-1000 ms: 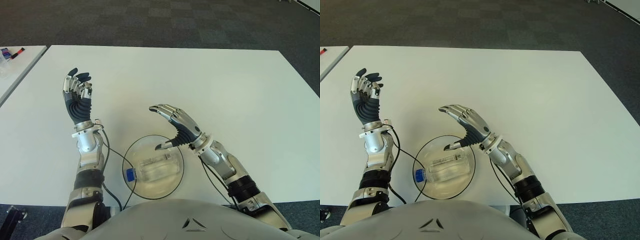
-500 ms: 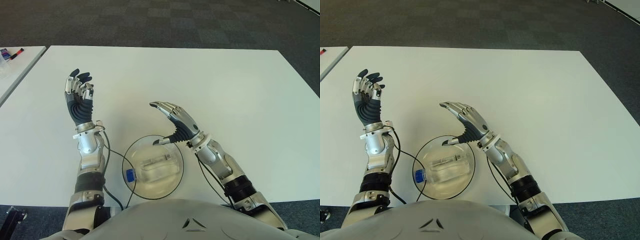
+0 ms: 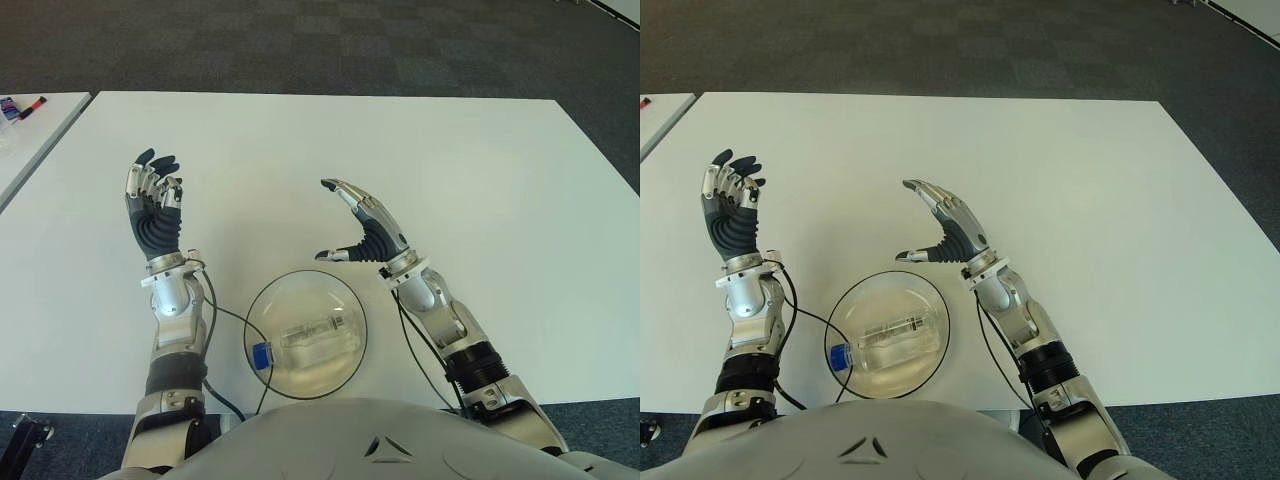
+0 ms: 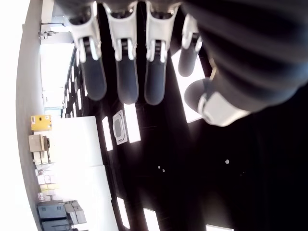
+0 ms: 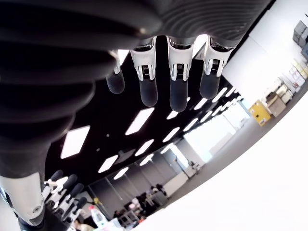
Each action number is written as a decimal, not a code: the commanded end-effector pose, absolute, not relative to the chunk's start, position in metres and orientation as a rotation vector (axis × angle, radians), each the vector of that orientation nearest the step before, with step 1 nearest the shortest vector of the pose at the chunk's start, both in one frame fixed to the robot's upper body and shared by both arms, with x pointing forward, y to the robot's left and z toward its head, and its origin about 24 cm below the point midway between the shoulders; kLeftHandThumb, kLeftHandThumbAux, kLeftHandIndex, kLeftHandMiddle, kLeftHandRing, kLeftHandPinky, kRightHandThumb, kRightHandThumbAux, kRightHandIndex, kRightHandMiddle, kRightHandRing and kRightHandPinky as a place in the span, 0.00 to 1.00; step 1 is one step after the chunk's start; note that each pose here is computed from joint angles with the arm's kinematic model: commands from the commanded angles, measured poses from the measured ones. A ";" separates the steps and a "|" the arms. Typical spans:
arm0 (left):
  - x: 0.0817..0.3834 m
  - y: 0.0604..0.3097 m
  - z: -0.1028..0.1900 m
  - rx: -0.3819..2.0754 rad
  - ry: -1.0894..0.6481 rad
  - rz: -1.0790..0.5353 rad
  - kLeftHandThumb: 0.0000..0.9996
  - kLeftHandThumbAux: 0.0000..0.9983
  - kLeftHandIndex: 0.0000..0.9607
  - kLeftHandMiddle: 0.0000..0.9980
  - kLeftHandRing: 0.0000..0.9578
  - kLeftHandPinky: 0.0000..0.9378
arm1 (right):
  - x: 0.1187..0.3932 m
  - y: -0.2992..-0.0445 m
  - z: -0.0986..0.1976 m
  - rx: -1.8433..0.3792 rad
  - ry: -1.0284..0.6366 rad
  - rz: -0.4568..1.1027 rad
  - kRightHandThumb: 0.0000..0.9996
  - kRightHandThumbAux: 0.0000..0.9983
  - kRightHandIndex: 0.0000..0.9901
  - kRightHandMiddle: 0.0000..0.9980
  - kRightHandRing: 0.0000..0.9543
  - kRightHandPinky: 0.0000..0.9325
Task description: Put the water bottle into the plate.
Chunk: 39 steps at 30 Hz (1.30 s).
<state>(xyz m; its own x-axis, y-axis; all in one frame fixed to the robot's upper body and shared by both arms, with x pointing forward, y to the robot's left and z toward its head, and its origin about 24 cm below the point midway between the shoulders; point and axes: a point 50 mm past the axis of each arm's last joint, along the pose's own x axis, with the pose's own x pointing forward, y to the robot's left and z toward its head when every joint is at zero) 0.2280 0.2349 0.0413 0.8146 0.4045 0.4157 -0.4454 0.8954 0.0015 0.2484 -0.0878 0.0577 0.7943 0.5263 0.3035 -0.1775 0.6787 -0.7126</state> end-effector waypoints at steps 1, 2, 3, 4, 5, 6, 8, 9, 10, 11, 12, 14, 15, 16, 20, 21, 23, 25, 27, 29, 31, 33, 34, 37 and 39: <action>0.224 0.240 0.035 0.112 -0.386 0.456 0.63 0.65 0.21 0.31 0.33 0.35 | 0.253 -0.090 0.056 -0.711 -0.478 0.393 0.05 0.67 0.00 0.13 0.19 0.26; 0.224 0.240 0.035 0.113 -0.384 0.458 0.63 0.65 0.21 0.30 0.32 0.35 | 0.254 -0.091 0.055 -0.707 -0.468 0.385 0.04 0.67 0.00 0.13 0.19 0.25; 0.223 0.240 0.034 0.113 -0.382 0.459 0.63 0.65 0.21 0.30 0.33 0.35 | 0.254 -0.091 0.055 -0.705 -0.460 0.380 0.04 0.67 0.01 0.13 0.19 0.25; 0.223 0.240 0.034 0.114 -0.381 0.460 0.62 0.65 0.21 0.30 0.33 0.35 | 0.255 -0.091 0.055 -0.703 -0.455 0.377 0.04 0.68 0.01 0.13 0.19 0.24; 0.223 0.241 0.034 0.114 -0.382 0.461 0.62 0.65 0.21 0.30 0.33 0.35 | 0.255 -0.092 0.055 -0.702 -0.449 0.375 0.03 0.68 0.01 0.13 0.19 0.24; 0.223 0.241 0.034 0.114 -0.382 0.461 0.62 0.65 0.21 0.31 0.33 0.36 | 0.255 -0.092 0.054 -0.701 -0.445 0.373 0.03 0.68 0.01 0.13 0.19 0.24; 0.222 0.242 0.033 0.115 -0.382 0.463 0.62 0.64 0.21 0.31 0.33 0.36 | 0.256 -0.092 0.054 -0.700 -0.432 0.368 0.03 0.69 0.01 0.13 0.19 0.24; 0.222 0.242 0.033 0.114 -0.381 0.462 0.62 0.64 0.21 0.31 0.33 0.36 | 0.256 -0.092 0.054 -0.698 -0.424 0.363 0.03 0.69 0.01 0.13 0.19 0.24; 0.222 0.243 0.032 0.114 -0.380 0.461 0.61 0.64 0.21 0.31 0.33 0.37 | 0.257 -0.092 0.054 -0.697 -0.418 0.359 0.04 0.70 0.01 0.13 0.19 0.25; 0.222 0.243 0.032 0.113 -0.378 0.459 0.61 0.64 0.21 0.31 0.33 0.37 | 0.258 -0.093 0.053 -0.697 -0.413 0.354 0.05 0.70 0.01 0.13 0.19 0.25; 0.222 0.244 0.032 0.112 -0.377 0.459 0.61 0.63 0.21 0.31 0.34 0.37 | 0.258 -0.093 0.053 -0.696 -0.410 0.350 0.06 0.71 0.01 0.13 0.19 0.26; 0.222 0.245 0.031 0.111 -0.376 0.458 0.60 0.63 0.21 0.31 0.34 0.37 | 0.259 -0.093 0.053 -0.695 -0.405 0.345 0.07 0.72 0.01 0.13 0.19 0.27; 0.222 0.246 0.031 0.111 -0.374 0.457 0.60 0.63 0.20 0.31 0.34 0.37 | 0.260 -0.094 0.053 -0.694 -0.402 0.340 0.07 0.72 0.01 0.13 0.20 0.27; 0.222 0.247 0.031 0.112 -0.373 0.457 0.60 0.63 0.21 0.31 0.34 0.37 | 0.260 -0.094 0.053 -0.693 -0.400 0.336 0.09 0.73 0.01 0.14 0.20 0.28; 0.222 0.250 0.030 0.130 -0.370 0.457 0.58 0.61 0.20 0.31 0.34 0.37 | 0.264 -0.096 0.052 -0.685 -0.389 0.320 0.13 0.77 0.01 0.14 0.19 0.26; 0.222 0.251 0.030 0.132 -0.368 0.458 0.57 0.61 0.20 0.31 0.34 0.37 | 0.265 -0.097 0.051 -0.677 -0.381 0.314 0.14 0.77 0.01 0.13 0.19 0.26; 0.221 0.252 0.029 0.135 -0.365 0.459 0.56 0.60 0.20 0.31 0.34 0.37 | 0.269 -0.099 0.050 -0.656 -0.360 0.304 0.16 0.78 0.01 0.13 0.18 0.24; 0.221 0.253 0.028 0.135 -0.363 0.460 0.55 0.59 0.20 0.30 0.34 0.38 | 0.272 -0.101 0.048 -0.639 -0.342 0.298 0.18 0.79 0.00 0.11 0.16 0.20; 0.221 0.256 0.027 0.133 -0.358 0.464 0.55 0.58 0.20 0.30 0.34 0.38 | 0.276 -0.103 0.046 -0.607 -0.304 0.286 0.18 0.80 0.00 0.10 0.15 0.19; 0.220 0.258 0.024 0.131 -0.351 0.470 0.54 0.58 0.20 0.30 0.34 0.38 | 0.281 -0.105 0.041 -0.564 -0.251 0.271 0.17 0.81 0.00 0.09 0.13 0.17; 0.220 0.260 0.023 0.130 -0.348 0.475 0.54 0.57 0.20 0.30 0.34 0.38 | 0.286 -0.106 0.037 -0.517 -0.198 0.260 0.15 0.81 0.00 0.08 0.11 0.15; 0.220 0.261 0.023 0.131 -0.348 0.478 0.53 0.57 0.20 0.31 0.34 0.38 | 0.291 -0.107 0.028 -0.449 -0.128 0.248 0.15 0.81 0.00 0.07 0.10 0.14; 0.220 0.262 0.022 0.131 -0.346 0.480 0.53 0.57 0.20 0.31 0.34 0.38 | 0.296 -0.108 0.019 -0.372 -0.057 0.236 0.14 0.81 0.00 0.07 0.10 0.13; 0.219 0.264 0.019 0.131 -0.340 0.485 0.52 0.56 0.20 0.31 0.34 0.38 | 0.303 -0.108 0.005 -0.190 0.061 0.215 0.11 0.80 0.00 0.03 0.05 0.09; 0.218 0.264 0.017 0.129 -0.337 0.486 0.52 0.56 0.20 0.31 0.34 0.38 | 0.304 -0.108 0.002 -0.120 0.085 0.212 0.10 0.79 0.00 0.02 0.04 0.08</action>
